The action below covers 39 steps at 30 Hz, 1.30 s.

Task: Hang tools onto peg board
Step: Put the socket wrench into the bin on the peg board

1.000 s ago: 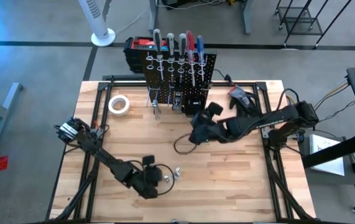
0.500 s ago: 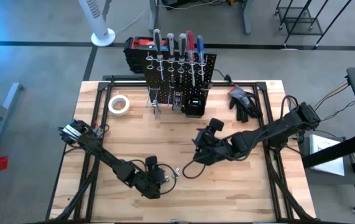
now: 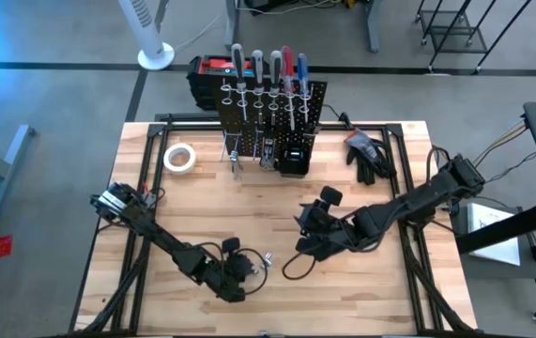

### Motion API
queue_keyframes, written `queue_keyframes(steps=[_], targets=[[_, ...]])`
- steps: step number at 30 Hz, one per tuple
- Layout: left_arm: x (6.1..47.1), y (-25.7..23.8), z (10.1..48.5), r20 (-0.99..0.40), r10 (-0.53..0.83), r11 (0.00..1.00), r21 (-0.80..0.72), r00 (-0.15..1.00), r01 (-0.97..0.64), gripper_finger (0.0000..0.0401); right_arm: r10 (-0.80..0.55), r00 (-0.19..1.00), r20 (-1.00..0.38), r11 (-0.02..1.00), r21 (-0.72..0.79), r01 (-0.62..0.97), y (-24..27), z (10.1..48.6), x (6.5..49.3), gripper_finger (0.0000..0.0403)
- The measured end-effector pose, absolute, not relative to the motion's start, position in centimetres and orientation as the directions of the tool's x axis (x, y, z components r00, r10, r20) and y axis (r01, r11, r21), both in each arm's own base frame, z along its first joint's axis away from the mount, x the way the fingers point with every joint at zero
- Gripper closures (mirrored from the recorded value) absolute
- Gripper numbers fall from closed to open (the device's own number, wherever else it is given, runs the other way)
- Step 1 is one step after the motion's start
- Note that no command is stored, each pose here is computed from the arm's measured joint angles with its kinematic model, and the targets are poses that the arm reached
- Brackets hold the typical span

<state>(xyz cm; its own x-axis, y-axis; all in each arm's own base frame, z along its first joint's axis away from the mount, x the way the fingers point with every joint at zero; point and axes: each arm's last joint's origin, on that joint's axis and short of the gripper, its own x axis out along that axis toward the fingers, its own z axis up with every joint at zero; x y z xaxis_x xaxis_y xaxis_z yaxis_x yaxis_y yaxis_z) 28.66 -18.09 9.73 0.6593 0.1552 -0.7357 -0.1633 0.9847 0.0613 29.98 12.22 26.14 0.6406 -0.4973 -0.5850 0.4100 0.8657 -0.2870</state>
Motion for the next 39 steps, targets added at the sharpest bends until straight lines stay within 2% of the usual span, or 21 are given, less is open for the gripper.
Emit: queue_keyframes(steps=[9, 15, 22, 28, 39], targets=[[29.2, -16.8, 10.3, -0.678, 0.276, 0.960, 0.161, 0.682, -0.228, 0.0358, -0.464, 0.632, -0.620, 0.881, -0.248, 0.403, 14.6, 24.5, 27.7, 0.0300], [31.0, -14.4, 10.9, -0.589, 0.386, 0.919, 0.185, 0.710, -0.347, 0.0358, -0.457, 0.620, -0.637, 0.883, -0.240, 0.404, 15.5, 23.8, 26.6, 0.0331], [33.6, -11.9, 12.3, -0.490, 0.384, 0.920, 0.128, 0.782, -0.372, 0.0358, -0.478, 0.585, -0.655, 0.870, -0.259, 0.420, 15.5, 23.5, 25.9, 0.0363], [35.3, -10.8, 14.2, -0.342, 0.368, 0.930, 0.109, 0.865, -0.352, 0.0358, -0.482, 0.578, -0.658, 0.868, -0.270, 0.416, 15.4, 23.3, 25.7, 0.0383], [37.0, -6.4, 16.4, -0.186, 0.421, 0.907, 0.061, 0.888, -0.417, 0.0358, -0.508, 0.599, -0.619, 0.859, -0.313, 0.405, 16.2, 23.2, 24.9, 0.0395]])
